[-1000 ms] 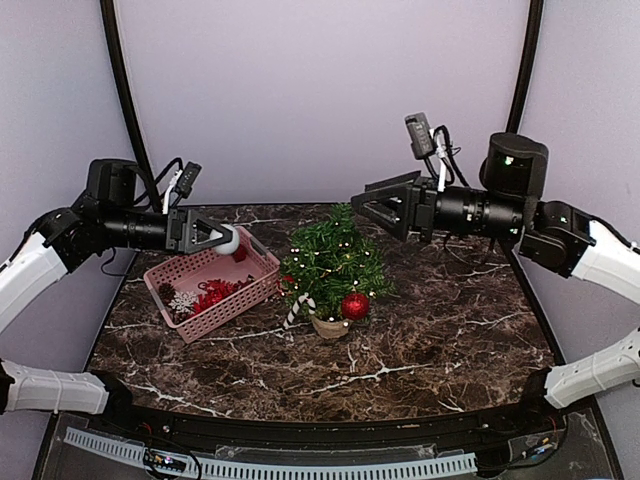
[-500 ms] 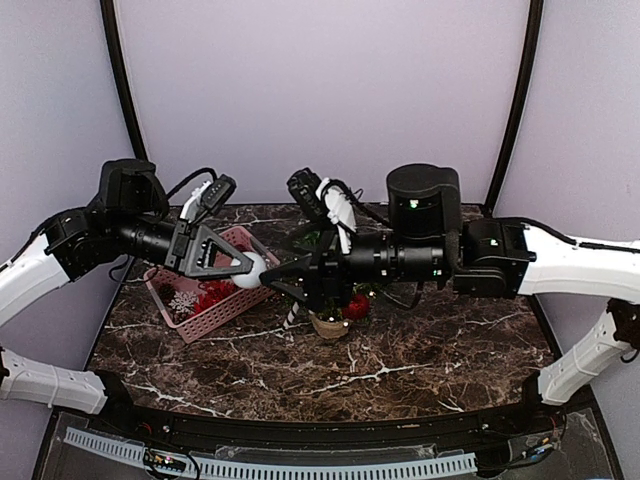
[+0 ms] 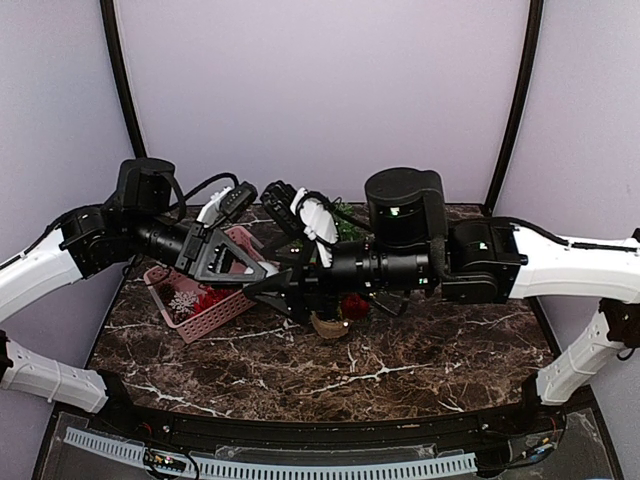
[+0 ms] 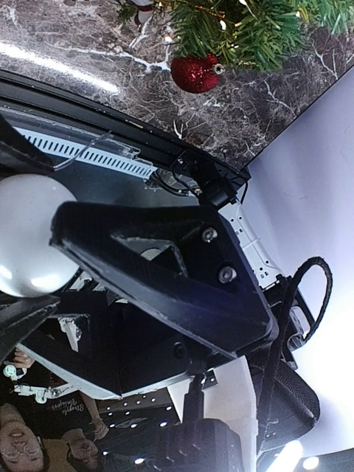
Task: Decorate the small christmas tree
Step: Pass from the left arm to the right
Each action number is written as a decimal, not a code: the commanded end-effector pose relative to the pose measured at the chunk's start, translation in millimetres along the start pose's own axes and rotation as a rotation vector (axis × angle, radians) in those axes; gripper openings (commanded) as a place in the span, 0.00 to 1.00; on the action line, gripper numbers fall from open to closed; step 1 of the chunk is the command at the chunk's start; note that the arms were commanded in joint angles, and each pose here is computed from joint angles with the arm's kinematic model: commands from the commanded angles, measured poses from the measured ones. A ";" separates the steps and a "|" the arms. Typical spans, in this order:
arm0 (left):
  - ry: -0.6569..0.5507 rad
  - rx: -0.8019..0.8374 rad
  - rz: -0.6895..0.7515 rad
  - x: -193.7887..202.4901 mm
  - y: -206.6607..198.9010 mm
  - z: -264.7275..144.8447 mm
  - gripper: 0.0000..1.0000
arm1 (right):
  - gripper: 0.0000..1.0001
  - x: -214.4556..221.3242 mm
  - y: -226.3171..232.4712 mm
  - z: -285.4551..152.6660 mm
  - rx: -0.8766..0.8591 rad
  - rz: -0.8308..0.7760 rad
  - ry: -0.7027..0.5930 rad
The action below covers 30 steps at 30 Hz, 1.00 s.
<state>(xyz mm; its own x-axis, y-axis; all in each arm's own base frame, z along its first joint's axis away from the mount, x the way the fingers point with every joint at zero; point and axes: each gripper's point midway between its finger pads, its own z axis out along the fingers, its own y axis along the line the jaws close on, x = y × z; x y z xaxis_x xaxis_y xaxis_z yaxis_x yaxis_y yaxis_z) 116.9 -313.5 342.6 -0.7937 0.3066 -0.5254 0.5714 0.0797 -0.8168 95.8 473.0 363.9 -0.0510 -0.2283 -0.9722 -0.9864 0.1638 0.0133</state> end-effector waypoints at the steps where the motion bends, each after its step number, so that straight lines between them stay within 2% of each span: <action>1: 0.006 0.056 0.039 -3.5 -19.5 -0.5 0.42 | 0.71 -3.6 7.8 6.5 -0.020 -0.027 0.007; 5: 0.013 0.069 0.037 -2.2 -21.4 0.8 0.42 | 0.75 2.8 5.1 9.8 0.000 -0.054 0.030; 8: 0.017 0.077 0.036 -1.8 -23.2 1.0 0.42 | 0.74 4.3 2.7 10.1 0.015 -0.059 0.033; 22: 0.022 0.072 0.021 -0.3 -18.7 3.2 0.43 | 0.50 -5.5 1.2 -0.5 0.038 -0.056 -0.026; 27: 0.008 0.070 0.025 -2.4 -17.6 3.7 0.51 | 0.44 -8.8 -0.3 -8.1 0.048 -0.037 -0.061; 29: 0.000 0.071 0.029 -3.7 -17.8 3.7 0.57 | 0.43 -9.8 -1.1 -11.9 0.053 -0.036 -0.076; 30: -0.005 0.069 0.032 -4.8 -17.4 3.8 0.64 | 0.42 -11.1 -1.4 -14.2 0.056 -0.036 -0.086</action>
<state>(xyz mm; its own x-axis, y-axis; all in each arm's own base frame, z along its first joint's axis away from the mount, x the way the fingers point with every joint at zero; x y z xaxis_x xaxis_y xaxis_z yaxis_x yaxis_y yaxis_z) 116.3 -320.9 345.3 -0.8167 0.3069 -0.4887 0.5315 0.0706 -0.8441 101.1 473.9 339.1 -0.0029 -0.2839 -0.9588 -0.9777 0.2022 -0.0569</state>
